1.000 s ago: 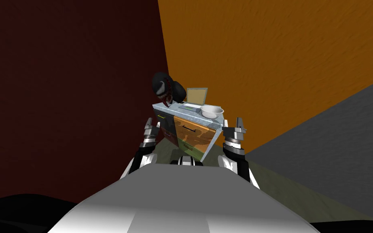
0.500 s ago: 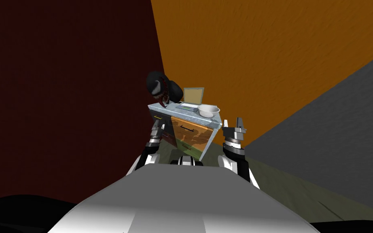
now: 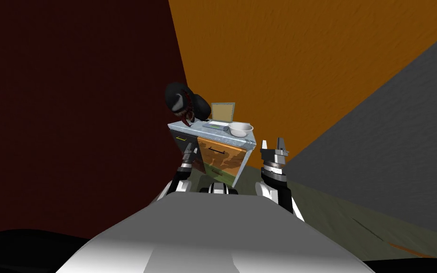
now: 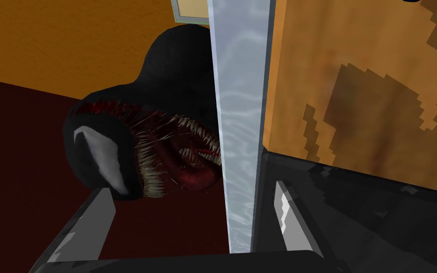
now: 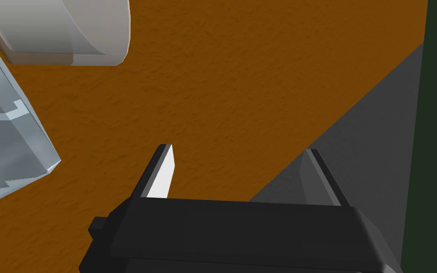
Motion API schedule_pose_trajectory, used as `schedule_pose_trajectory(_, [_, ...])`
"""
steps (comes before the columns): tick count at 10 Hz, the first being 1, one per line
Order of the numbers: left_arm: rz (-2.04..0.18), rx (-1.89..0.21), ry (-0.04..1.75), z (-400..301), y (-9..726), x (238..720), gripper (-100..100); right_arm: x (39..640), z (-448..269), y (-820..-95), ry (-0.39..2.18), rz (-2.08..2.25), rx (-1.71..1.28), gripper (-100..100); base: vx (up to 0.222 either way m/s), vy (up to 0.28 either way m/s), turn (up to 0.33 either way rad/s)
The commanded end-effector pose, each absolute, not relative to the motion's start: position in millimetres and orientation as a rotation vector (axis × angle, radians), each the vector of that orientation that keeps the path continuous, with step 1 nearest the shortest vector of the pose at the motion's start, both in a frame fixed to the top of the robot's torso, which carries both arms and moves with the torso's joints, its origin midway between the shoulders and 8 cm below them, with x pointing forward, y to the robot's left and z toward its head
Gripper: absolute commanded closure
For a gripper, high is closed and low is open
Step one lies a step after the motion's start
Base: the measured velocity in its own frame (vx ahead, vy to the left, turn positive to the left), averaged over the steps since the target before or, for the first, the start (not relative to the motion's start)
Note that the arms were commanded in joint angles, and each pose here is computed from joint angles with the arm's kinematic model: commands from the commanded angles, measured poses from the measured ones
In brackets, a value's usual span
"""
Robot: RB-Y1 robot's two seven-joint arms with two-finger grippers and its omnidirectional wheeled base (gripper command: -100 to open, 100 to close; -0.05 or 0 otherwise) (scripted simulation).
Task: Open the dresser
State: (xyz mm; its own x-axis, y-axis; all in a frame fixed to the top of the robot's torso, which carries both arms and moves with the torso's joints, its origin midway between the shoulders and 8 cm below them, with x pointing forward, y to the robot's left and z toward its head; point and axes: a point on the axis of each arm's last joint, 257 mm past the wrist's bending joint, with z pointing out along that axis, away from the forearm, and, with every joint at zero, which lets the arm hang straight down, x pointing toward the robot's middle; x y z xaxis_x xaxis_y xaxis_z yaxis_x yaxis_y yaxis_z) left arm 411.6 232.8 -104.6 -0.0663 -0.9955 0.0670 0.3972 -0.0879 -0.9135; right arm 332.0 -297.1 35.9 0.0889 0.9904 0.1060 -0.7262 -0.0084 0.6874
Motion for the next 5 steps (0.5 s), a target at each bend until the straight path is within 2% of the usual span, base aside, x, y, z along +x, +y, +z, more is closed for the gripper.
schedule_pose_trajectory(1, [-1.476,-0.943,0.952,-127,220,419,-100,332,36,-297,0.484,1.442,0.693,0,0.002,0.008,-0.14])
schedule_pose_trajectory(5, [-1.479,-0.958,1.032,-155,203,425,-100,332,36,-297,0.484,1.442,0.693,0,0.001,0.008,-0.104])
